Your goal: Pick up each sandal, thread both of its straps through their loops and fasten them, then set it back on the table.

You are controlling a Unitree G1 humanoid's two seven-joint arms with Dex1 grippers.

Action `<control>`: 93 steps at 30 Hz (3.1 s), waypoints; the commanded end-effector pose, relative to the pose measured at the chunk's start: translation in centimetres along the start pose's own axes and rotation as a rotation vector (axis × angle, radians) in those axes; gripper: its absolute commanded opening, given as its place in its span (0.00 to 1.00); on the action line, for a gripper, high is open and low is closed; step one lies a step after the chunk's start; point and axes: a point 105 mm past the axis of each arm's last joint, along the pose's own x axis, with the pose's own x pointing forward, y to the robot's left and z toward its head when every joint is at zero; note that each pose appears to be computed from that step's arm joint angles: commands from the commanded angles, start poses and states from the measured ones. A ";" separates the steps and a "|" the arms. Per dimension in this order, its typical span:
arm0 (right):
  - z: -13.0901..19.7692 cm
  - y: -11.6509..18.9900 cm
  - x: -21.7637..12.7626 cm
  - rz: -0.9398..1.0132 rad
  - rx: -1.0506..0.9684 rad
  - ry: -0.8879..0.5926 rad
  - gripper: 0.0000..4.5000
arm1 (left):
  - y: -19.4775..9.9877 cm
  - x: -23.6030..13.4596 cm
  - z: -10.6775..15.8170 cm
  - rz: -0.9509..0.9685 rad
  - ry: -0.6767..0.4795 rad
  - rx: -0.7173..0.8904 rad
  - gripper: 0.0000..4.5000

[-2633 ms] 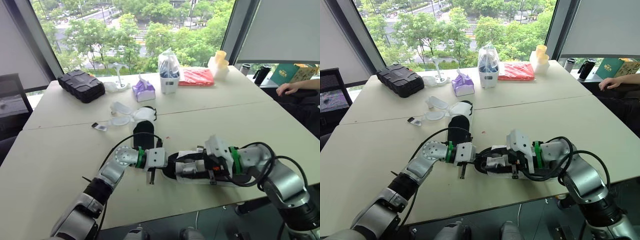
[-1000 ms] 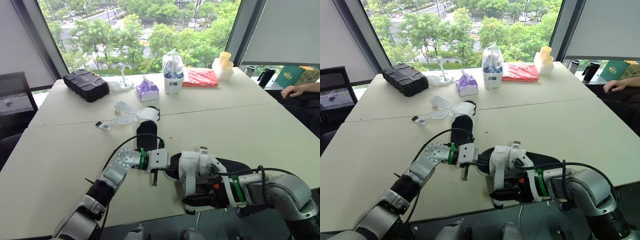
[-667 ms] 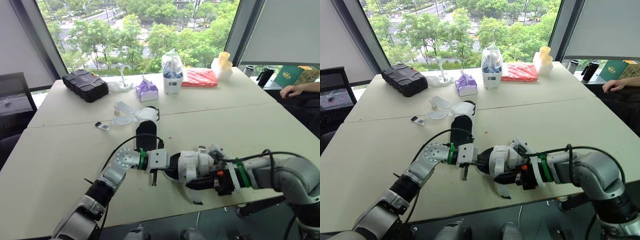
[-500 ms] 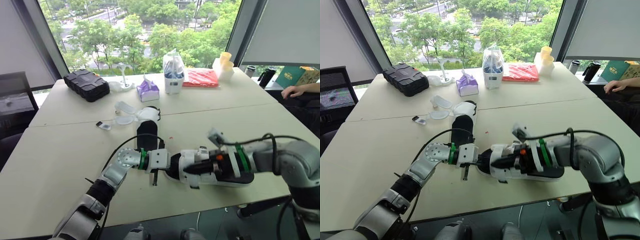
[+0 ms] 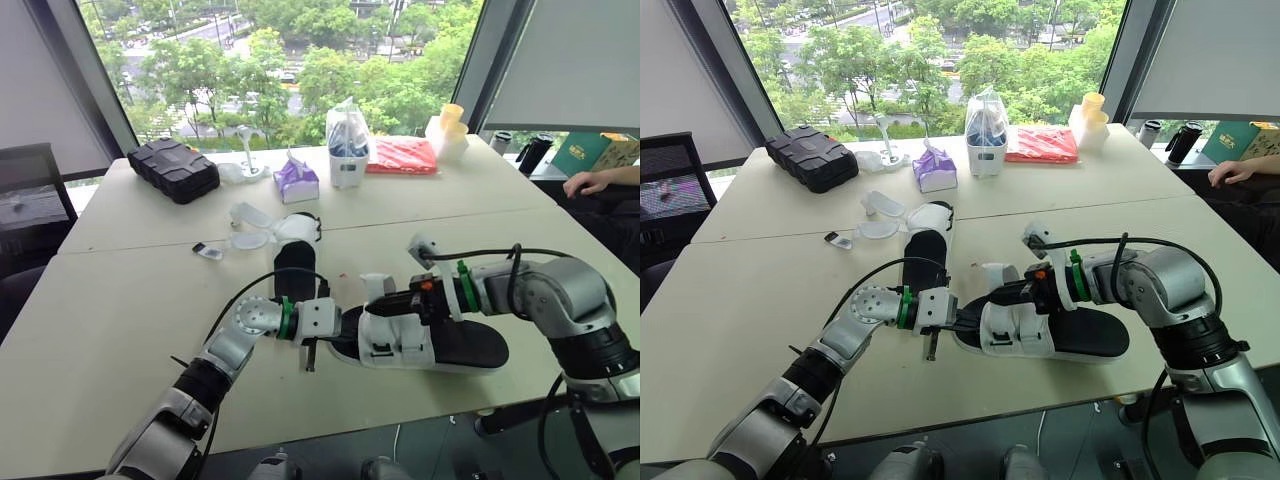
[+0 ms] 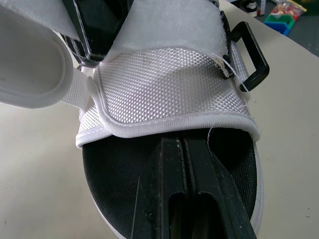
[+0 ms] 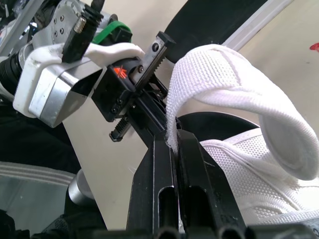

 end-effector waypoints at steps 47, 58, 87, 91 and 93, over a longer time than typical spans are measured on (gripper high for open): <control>-3.0 2.9 0.1 -0.008 -0.517 0.084 0.01 | -0.9 0.2 -0.9 -0.033 0.049 -0.008 0.00; -2.2 3.5 -2.9 -0.021 -0.544 0.132 0.87 | -0.7 0.2 -0.8 -0.033 0.047 -0.004 0.00; -7.6 4.4 -2.0 -0.116 -0.195 0.004 0.98 | -0.2 0.3 -0.8 -0.031 0.048 0.006 0.00; -7.4 4.5 -0.8 -0.090 -0.185 -0.011 0.98 | -0.1 0.4 -0.7 -0.030 0.046 0.007 0.00; -7.2 4.7 -0.2 -0.061 -0.168 -0.027 0.98 | -0.1 0.4 -0.7 -0.028 0.046 0.008 0.00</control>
